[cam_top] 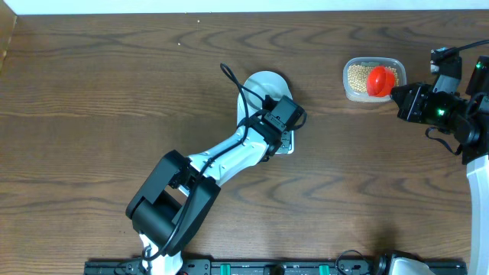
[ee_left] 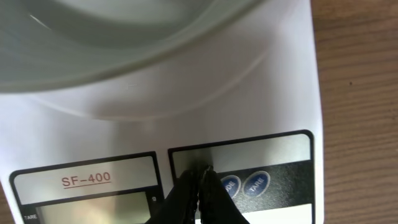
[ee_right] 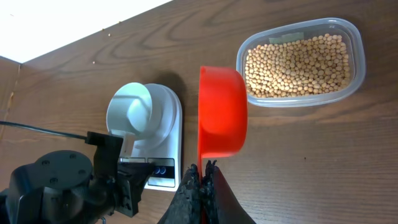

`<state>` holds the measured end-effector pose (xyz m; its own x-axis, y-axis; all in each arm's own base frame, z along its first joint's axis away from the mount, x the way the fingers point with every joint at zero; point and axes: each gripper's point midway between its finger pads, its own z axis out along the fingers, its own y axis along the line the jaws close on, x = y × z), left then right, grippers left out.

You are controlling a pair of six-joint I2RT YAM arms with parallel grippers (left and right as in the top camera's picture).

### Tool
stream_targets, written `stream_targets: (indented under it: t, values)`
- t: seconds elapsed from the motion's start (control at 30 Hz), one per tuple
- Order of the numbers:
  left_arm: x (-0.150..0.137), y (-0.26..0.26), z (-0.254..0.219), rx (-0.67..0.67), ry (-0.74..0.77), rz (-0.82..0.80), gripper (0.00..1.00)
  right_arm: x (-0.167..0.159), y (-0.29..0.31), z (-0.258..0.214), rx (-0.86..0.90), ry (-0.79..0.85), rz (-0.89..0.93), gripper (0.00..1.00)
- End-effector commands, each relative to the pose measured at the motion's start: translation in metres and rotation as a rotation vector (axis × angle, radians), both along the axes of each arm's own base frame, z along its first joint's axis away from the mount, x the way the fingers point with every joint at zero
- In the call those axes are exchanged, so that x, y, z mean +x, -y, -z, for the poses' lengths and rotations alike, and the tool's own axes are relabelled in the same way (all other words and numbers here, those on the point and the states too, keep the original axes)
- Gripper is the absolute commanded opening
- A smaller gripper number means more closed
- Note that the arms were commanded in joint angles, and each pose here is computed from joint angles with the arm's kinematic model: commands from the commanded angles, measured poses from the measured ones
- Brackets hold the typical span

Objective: Scoop item into bowl and weigh 50g on scale

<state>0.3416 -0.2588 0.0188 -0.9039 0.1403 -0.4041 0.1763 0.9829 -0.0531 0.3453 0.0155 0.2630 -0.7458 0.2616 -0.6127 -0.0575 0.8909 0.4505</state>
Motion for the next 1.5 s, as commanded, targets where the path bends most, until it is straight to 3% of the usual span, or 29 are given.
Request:
stream_targets:
  t: [0.0,1.3,1.47]
  values:
    - [0.0,-0.011,0.011,0.036,-0.016,-0.016,0.07,0.0,0.002,-0.01,-0.02,0.033,-0.009,0.01]
    - [-0.013,-0.012,0.023,0.037,-0.088,-0.018,0.07,0.0,0.002,-0.009,-0.02,0.032,-0.009,0.01]
    - [-0.015,-0.001,0.023,0.003,-0.098,0.059,0.07,0.0,0.002,-0.009,-0.02,0.032,-0.009,0.01]
